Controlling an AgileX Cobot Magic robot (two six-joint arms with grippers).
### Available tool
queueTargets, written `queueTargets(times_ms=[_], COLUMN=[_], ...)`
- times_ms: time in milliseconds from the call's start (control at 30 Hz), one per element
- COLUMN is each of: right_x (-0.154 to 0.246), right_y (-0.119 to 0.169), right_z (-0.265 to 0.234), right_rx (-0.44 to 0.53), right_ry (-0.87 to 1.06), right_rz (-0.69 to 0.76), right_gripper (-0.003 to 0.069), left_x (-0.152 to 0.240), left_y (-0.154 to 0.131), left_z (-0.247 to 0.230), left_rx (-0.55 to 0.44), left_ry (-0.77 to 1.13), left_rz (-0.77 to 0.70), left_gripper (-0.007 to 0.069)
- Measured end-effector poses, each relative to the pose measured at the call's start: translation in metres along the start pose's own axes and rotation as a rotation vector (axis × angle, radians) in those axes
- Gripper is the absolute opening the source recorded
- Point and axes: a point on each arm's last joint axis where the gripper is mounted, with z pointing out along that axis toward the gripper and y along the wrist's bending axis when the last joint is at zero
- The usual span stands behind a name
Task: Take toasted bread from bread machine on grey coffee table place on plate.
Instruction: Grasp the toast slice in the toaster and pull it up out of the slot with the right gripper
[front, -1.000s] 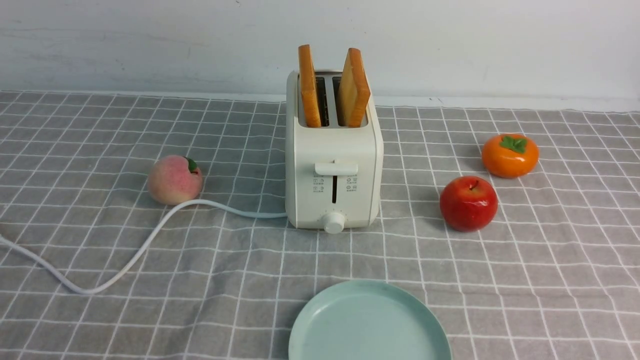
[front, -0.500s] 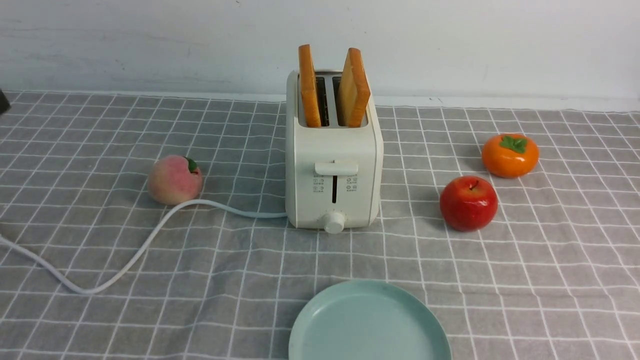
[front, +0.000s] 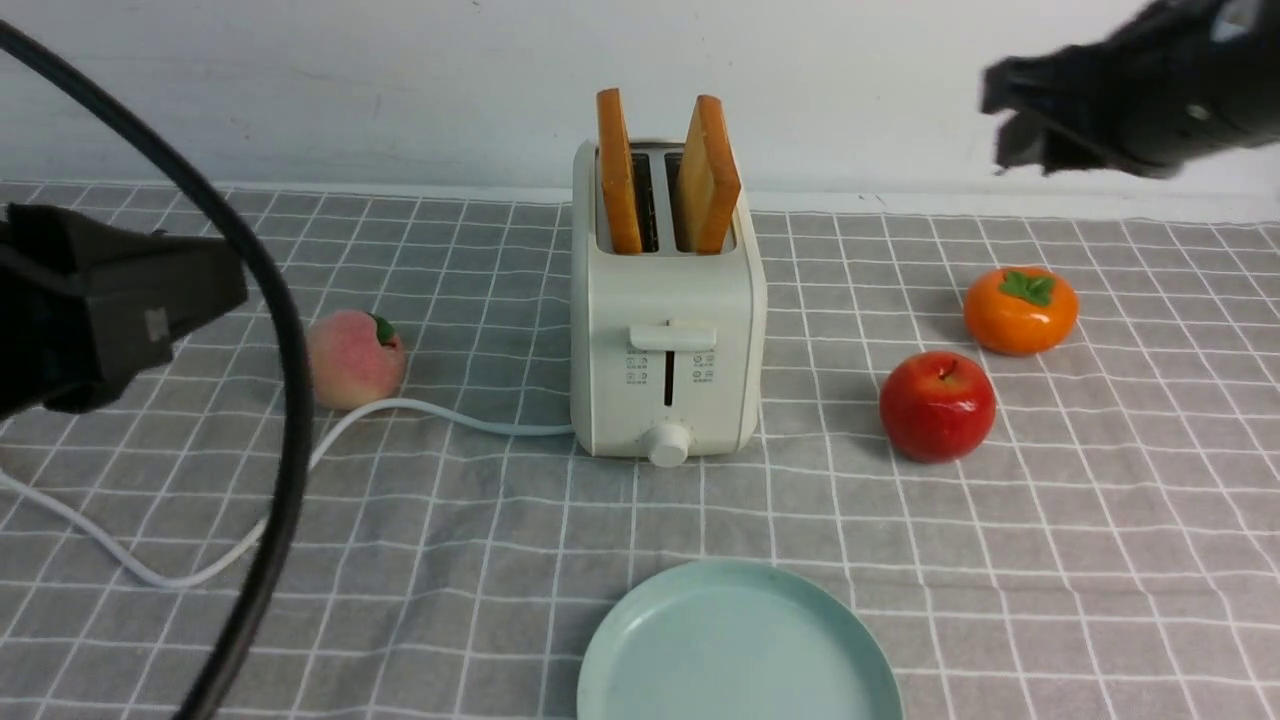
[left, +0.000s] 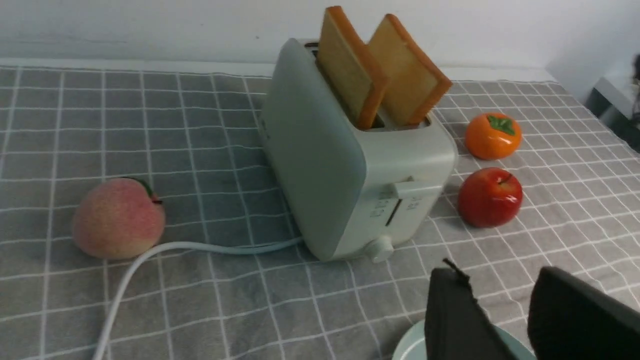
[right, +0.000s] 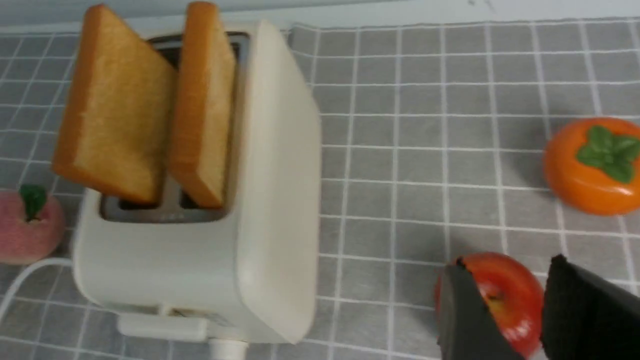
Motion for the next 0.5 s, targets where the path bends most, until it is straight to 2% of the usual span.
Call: queueTargets(times_ms=[67, 233, 500], right_x=[-0.013, -0.025, -0.016], right_y=[0.024, 0.061, 0.068], right_z=[0.023, 0.066, 0.116], right_rx=[-0.059, -0.133, -0.138], right_ry=[-0.004, -0.005, 0.008], right_rz=[-0.017, -0.028, -0.010], right_gripper=[0.0240, 0.0265, 0.0360], left_x=[0.003, 0.009, 0.011], left_y=[-0.007, -0.016, -0.017], left_z=[0.005, 0.010, 0.010], left_rx=[0.043, 0.090, 0.098], left_ry=[0.031, 0.077, 0.099], left_rz=[0.036, 0.091, 0.098], left_gripper=[0.0227, 0.0232, 0.0235])
